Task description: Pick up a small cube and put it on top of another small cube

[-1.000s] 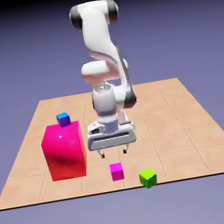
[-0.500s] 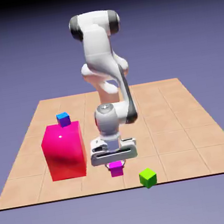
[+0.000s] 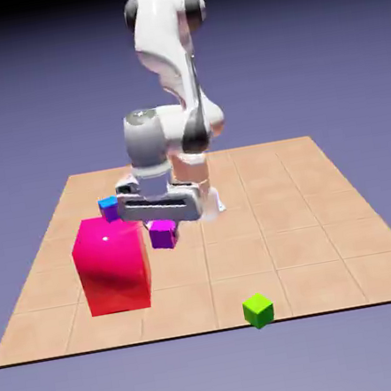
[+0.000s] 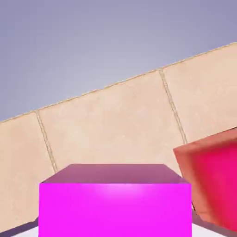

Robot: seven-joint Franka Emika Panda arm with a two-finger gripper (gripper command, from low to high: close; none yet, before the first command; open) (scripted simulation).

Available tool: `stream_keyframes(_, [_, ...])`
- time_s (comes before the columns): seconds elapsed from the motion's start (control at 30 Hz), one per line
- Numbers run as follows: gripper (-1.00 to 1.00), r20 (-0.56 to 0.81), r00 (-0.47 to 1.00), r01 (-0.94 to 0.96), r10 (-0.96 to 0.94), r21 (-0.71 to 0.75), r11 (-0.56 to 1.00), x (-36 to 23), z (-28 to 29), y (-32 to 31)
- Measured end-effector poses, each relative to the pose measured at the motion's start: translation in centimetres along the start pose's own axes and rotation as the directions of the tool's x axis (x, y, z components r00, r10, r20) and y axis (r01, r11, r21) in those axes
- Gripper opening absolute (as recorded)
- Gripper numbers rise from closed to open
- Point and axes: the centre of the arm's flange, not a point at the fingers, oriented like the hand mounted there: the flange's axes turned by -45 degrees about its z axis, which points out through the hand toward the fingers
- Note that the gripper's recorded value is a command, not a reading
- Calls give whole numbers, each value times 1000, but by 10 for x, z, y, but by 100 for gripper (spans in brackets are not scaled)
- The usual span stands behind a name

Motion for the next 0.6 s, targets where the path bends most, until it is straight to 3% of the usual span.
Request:
stream_keyframes(0.17, [-100,-9,951,-310,310,-31,950,-18,-54,68])
stream_keyframes(0.33, [-100,-20,784,-621,621,-40,783,-56,-100,141])
stream_keyframes(0.4, [-100,-18,759,-651,651,-35,758,-59,-100,153])
stream_keyframes(0.53, [-100,-18,759,-651,651,-35,758,-59,-43,155])
stream_keyframes(0.57, [100,-18,759,-651,651,-35,758,-60,-30,155])
stream_keyframes(0.6, [100,-18,759,-651,651,-37,758,-60,-30,155])
